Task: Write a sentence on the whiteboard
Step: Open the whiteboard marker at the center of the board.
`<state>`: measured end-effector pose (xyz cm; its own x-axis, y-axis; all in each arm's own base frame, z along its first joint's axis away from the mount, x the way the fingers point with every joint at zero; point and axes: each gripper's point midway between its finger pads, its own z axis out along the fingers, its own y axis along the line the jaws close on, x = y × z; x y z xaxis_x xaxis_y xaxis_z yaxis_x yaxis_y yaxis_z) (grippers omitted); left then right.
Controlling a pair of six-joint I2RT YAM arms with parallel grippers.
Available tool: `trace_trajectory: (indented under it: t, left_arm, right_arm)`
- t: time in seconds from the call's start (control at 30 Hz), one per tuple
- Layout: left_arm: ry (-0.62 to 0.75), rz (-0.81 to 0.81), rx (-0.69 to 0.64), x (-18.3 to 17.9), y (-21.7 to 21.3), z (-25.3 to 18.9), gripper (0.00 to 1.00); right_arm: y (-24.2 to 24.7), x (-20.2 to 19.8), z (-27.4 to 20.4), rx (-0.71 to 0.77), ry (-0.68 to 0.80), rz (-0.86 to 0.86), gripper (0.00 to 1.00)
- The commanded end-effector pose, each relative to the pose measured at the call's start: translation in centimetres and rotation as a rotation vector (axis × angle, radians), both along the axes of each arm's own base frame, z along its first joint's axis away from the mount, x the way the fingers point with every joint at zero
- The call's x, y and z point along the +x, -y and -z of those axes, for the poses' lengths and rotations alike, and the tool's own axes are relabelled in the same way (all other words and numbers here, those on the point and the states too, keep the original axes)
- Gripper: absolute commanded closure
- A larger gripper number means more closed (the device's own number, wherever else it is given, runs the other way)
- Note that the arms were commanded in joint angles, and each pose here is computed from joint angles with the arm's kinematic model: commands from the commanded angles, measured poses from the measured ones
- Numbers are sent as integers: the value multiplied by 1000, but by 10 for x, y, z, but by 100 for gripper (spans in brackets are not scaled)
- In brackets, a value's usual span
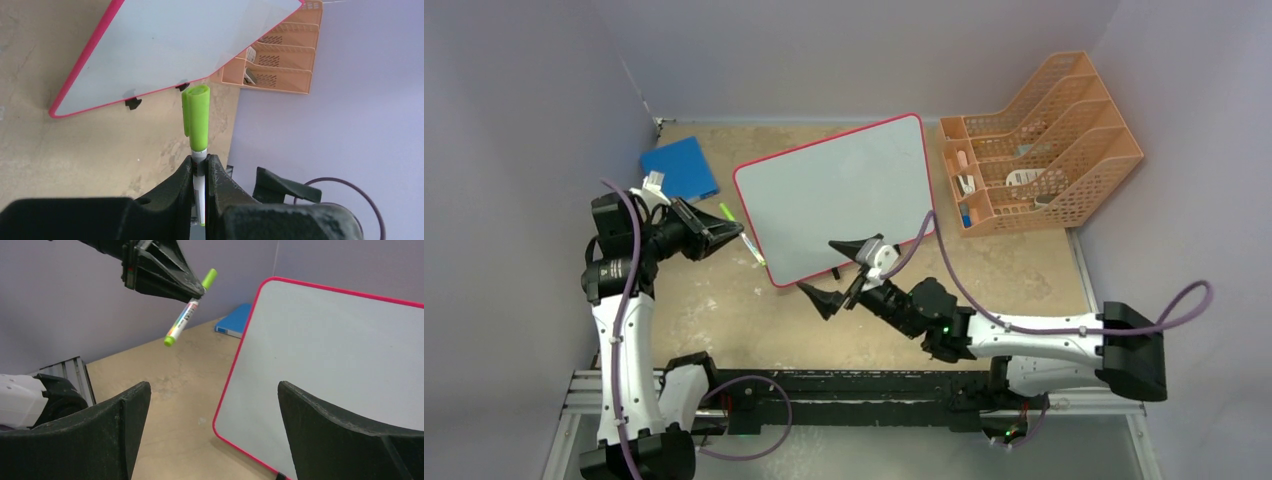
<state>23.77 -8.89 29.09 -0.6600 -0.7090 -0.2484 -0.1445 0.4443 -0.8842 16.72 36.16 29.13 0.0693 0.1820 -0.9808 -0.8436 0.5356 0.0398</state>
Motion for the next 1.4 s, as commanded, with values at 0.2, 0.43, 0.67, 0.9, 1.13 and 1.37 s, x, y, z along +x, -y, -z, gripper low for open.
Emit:
trace_trajectory:
  t: [0.2,0.43,0.67,0.9,1.13,1.37]
  left_arm:
    - [3,-5,-95,2,8,-10,100]
    - [-13,-4,-110,3,10,-9,100]
    - [-15,12,-131,3,14,-14,100]
    - [-18,23,-139,3,17,-15,100]
    - [-22,24,-143,3,17,-14,100]
    - [-23,31,-150,3,18,-15,100]
  right_arm:
    - [-40,0,-54,131,171,128,7]
    - [-64,8,-46,103,202,172,16]
    - [-79,16,-34,74,214,214,27]
    - [-86,23,-35,70,247,250,38]
    - [-89,26,-37,71,258,272,49]
    - [-93,28,-31,49,256,276,73]
